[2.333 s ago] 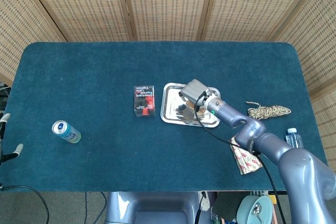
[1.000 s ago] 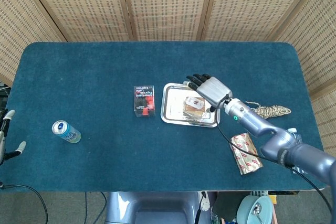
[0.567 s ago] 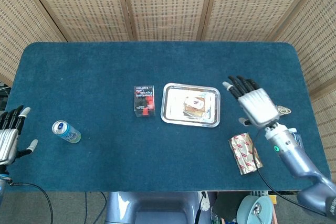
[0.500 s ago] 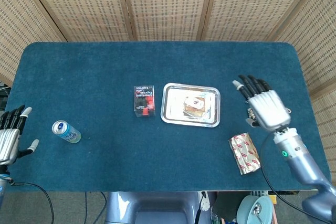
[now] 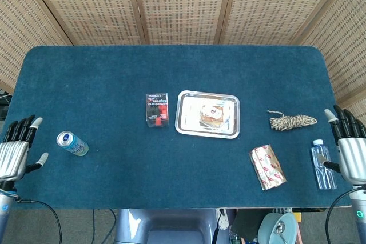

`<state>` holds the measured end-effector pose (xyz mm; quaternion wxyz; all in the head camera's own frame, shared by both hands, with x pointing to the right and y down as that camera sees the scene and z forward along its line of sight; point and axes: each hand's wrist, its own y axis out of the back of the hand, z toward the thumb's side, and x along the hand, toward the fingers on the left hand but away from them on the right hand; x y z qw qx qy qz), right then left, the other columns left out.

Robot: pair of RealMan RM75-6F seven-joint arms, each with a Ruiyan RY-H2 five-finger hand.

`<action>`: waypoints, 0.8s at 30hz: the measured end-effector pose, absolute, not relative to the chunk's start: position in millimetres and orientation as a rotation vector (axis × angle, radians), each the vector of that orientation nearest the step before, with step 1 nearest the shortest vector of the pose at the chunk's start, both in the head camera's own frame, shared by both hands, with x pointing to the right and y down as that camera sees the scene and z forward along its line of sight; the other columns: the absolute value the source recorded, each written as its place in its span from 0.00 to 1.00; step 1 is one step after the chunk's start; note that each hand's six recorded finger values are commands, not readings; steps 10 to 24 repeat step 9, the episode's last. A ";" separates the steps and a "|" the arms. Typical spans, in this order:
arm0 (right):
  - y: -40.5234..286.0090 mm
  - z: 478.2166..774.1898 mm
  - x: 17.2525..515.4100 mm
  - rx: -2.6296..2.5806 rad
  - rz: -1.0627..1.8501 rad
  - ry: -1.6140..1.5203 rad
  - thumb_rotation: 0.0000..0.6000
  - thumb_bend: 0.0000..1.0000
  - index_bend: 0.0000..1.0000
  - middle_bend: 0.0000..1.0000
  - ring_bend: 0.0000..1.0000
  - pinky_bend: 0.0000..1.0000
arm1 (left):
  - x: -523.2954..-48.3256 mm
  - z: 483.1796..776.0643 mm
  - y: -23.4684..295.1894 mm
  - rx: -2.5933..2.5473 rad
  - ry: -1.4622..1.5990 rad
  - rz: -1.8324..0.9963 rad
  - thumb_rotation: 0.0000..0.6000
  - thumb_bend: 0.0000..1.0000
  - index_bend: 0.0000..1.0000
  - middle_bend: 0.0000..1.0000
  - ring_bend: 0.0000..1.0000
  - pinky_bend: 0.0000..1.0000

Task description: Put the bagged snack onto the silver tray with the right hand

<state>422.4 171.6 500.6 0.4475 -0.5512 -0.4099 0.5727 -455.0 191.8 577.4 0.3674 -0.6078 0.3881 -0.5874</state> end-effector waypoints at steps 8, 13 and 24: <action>192.7 517.4 432.9 -1.393 1.449 -1.037 1.00 0.10 0.04 0.00 0.00 0.14 | -452.2 580.5 194.5 -1.575 0.996 -1.499 1.00 0.32 0.00 0.00 0.00 0.00; 193.5 517.4 432.5 -1.393 1.447 -1.036 1.00 0.10 0.04 0.00 0.00 0.14 | -452.3 579.8 195.3 -1.574 0.999 -1.495 1.00 0.32 0.00 0.00 0.00 0.00; 193.5 517.4 432.5 -1.393 1.447 -1.036 1.00 0.10 0.04 0.00 0.00 0.14 | -452.3 579.8 195.3 -1.574 0.999 -1.495 1.00 0.32 0.00 0.00 0.00 0.00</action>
